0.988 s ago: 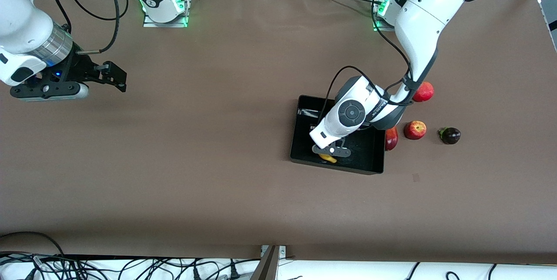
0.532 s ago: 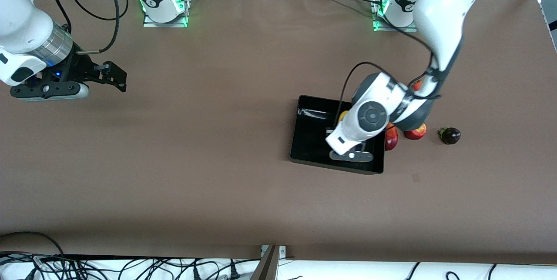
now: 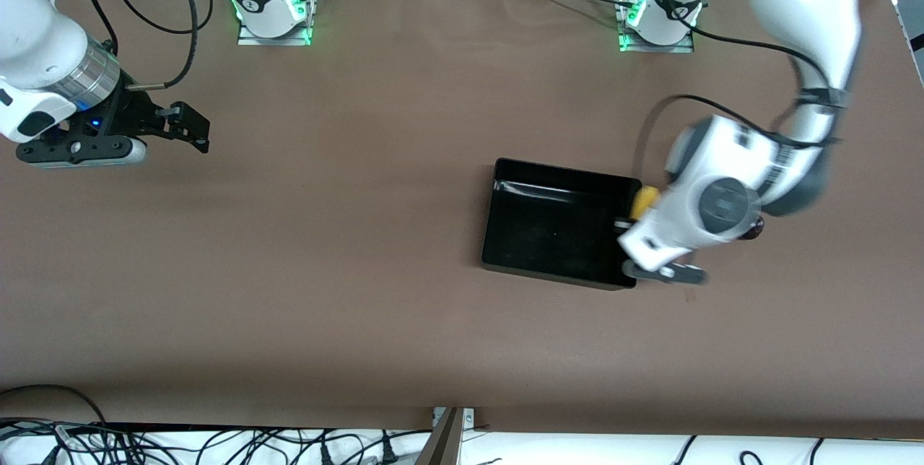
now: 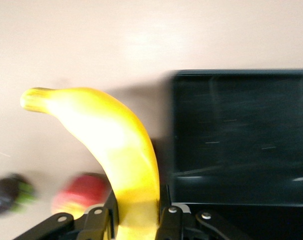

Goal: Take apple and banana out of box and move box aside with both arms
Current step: 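Lift the banana out of the tray and lower it beside the fruits, then release the banana with the left gripper while the right gripper reaches the tray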

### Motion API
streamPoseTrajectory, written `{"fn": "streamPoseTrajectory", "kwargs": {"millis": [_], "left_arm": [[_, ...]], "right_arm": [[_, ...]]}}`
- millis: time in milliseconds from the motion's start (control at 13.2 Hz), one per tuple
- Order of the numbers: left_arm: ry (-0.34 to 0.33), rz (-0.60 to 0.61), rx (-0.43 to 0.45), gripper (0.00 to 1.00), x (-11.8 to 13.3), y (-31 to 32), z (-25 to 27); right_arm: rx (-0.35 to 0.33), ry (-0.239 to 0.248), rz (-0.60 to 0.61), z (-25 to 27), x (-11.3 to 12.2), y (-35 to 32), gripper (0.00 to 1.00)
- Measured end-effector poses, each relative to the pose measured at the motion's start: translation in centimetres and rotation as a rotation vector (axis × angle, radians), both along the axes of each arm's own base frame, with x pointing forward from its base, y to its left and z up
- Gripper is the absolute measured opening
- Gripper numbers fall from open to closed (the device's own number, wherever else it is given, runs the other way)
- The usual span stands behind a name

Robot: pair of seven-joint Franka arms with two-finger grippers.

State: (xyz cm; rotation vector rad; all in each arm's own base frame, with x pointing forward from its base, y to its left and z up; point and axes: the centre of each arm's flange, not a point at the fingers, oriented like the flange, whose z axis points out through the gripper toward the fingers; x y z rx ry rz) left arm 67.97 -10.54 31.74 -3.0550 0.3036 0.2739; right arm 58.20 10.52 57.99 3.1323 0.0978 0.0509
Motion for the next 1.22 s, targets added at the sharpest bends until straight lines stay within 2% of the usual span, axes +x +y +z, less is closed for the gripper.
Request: {"fn": "streamPoseTrajectory", "kwargs": {"millis": [228, 380, 532, 608, 836, 988, 1064, 1216], "left_arm": [[-0.034, -0.172, -0.046, 0.33, 1.7, 9.2, -4.3], [-0.071, -0.280, -0.090, 0.33, 2.2, 12.4, -8.2], [-0.086, -0.326, -0.124, 0.33, 2.1, 14.0, -11.9], [-0.085, -0.334, -0.133, 0.40, 2.0, 14.2, -13.0], [-0.101, -0.343, -0.140, 0.70, 2.5, 13.5, -12.3], [-0.098, -0.359, -0.133, 0.93, 3.0, 12.3, -8.8], [-0.096, -0.371, -0.122, 1.00, 3.1, 11.4, -5.9], [-0.074, -0.369, -0.084, 1.00, 2.5, 9.2, 1.2]], "right_arm": [[-0.004, 0.021, 0.004, -1.8, 0.8, 0.3, 1.00], [-0.013, 0.079, 0.016, -5.3, 1.7, 1.2, 1.00], [-0.015, 0.118, 0.046, -8.0, 2.1, 3.4, 1.00], [-0.008, 0.125, 0.049, -8.8, 1.9, 5.6, 1.00], [0.014, 0.093, -0.031, -11.6, 0.9, 14.3, 1.00], [0.024, 0.080, -0.101, -14.9, -0.1, 21.3, 1.00], [0.033, 0.068, -0.143, -16.6, -0.5, 25.0, 1.00], [0.054, 0.045, -0.223, -19.9, -1.3, 31.8, 1.00]]}}
